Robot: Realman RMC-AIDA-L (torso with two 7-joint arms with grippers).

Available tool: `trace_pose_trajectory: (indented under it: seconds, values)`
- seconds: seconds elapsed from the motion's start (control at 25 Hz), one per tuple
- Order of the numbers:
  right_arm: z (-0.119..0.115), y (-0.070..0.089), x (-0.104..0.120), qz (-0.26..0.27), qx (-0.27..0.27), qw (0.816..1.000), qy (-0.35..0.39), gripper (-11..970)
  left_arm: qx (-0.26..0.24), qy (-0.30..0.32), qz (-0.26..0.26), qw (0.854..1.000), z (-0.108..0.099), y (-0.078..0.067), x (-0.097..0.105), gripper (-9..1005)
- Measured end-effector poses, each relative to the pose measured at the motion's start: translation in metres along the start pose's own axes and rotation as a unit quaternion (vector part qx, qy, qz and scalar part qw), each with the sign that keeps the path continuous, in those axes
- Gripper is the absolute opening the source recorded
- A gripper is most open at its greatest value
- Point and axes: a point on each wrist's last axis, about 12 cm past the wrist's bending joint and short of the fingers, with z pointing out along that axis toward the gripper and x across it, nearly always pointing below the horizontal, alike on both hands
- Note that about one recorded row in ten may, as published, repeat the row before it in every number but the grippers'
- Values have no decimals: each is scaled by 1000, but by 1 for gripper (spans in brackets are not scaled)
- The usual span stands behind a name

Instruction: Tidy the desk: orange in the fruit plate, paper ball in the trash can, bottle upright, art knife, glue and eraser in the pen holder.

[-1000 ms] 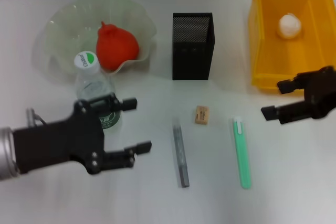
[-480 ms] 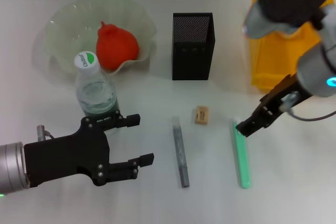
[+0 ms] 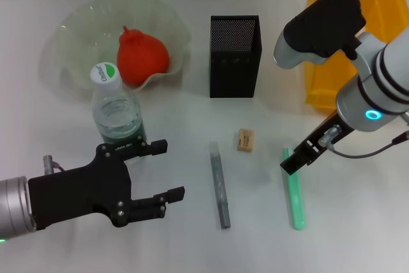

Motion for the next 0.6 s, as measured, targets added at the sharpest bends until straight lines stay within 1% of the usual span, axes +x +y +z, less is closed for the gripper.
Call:
trace_pose_trajectory:
  seconds: [0.24,0.4,0.52,0.6]
  values:
    - [8,0,-2,6,-2,1000,1,720,2,1,3,1000,0,0,0,785]
    - [14,2,-5,11,-19,1000,5,702,3,1,3,1000,0,0,0,785]
    - [17,1,-5,12,-19,1000,8,688,4,2,3,1000,0,0,0,785]
    - [19,1,-5,13,-20,1000,12,607,4,2,3,1000,0,-1,1,785]
